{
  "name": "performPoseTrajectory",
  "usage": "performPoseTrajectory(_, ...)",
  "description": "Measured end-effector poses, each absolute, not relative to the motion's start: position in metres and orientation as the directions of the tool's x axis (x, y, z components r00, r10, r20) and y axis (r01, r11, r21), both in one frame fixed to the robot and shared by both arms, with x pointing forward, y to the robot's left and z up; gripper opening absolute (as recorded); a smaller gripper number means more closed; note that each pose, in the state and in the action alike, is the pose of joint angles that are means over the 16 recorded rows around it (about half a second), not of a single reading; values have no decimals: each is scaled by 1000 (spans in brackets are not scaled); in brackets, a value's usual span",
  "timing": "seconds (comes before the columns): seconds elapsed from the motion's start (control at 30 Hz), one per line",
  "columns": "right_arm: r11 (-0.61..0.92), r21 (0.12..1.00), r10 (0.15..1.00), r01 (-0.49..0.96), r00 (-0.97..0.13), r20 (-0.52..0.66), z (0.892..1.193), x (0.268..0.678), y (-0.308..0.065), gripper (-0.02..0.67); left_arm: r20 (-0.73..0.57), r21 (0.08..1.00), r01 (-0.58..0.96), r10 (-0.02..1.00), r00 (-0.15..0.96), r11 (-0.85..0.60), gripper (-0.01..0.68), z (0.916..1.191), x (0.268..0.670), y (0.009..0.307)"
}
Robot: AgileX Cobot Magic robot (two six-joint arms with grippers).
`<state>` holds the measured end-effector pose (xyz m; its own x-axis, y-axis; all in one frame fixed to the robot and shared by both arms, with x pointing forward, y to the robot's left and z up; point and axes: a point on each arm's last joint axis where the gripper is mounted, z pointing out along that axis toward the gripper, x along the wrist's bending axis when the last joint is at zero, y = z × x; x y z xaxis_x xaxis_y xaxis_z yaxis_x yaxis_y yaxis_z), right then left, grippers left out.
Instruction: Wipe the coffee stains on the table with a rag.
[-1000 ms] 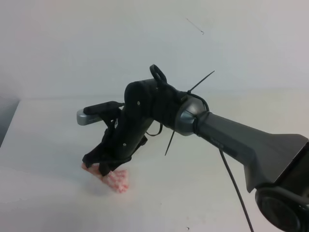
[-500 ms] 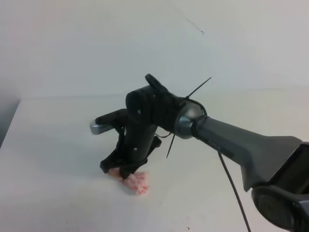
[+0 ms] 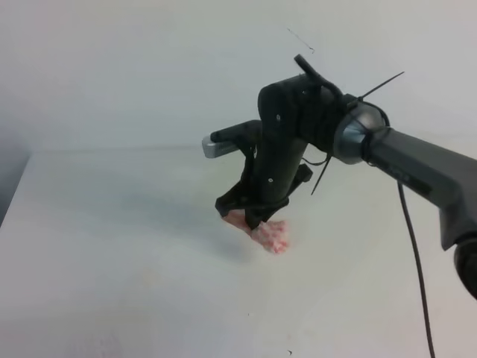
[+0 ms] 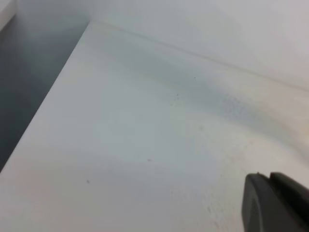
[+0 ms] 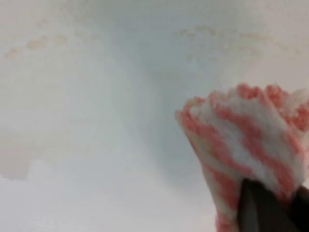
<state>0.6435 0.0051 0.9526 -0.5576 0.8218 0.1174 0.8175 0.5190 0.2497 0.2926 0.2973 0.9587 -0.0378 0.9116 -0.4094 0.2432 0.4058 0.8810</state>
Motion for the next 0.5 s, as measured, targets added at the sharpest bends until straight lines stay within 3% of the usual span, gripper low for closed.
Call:
performPoseTrajectory(0.2, 516, 279, 828, 810, -555, 81, 970, 622, -19, 45, -409, 881, 243, 912, -38, 406, -1, 959, 293, 297)
performPoseTrajectory(0.5, 451, 399, 852, 799, -518, 75, 993, 566, -62, 47, -409, 881, 243, 912, -38, 406, -1, 959, 293, 297)
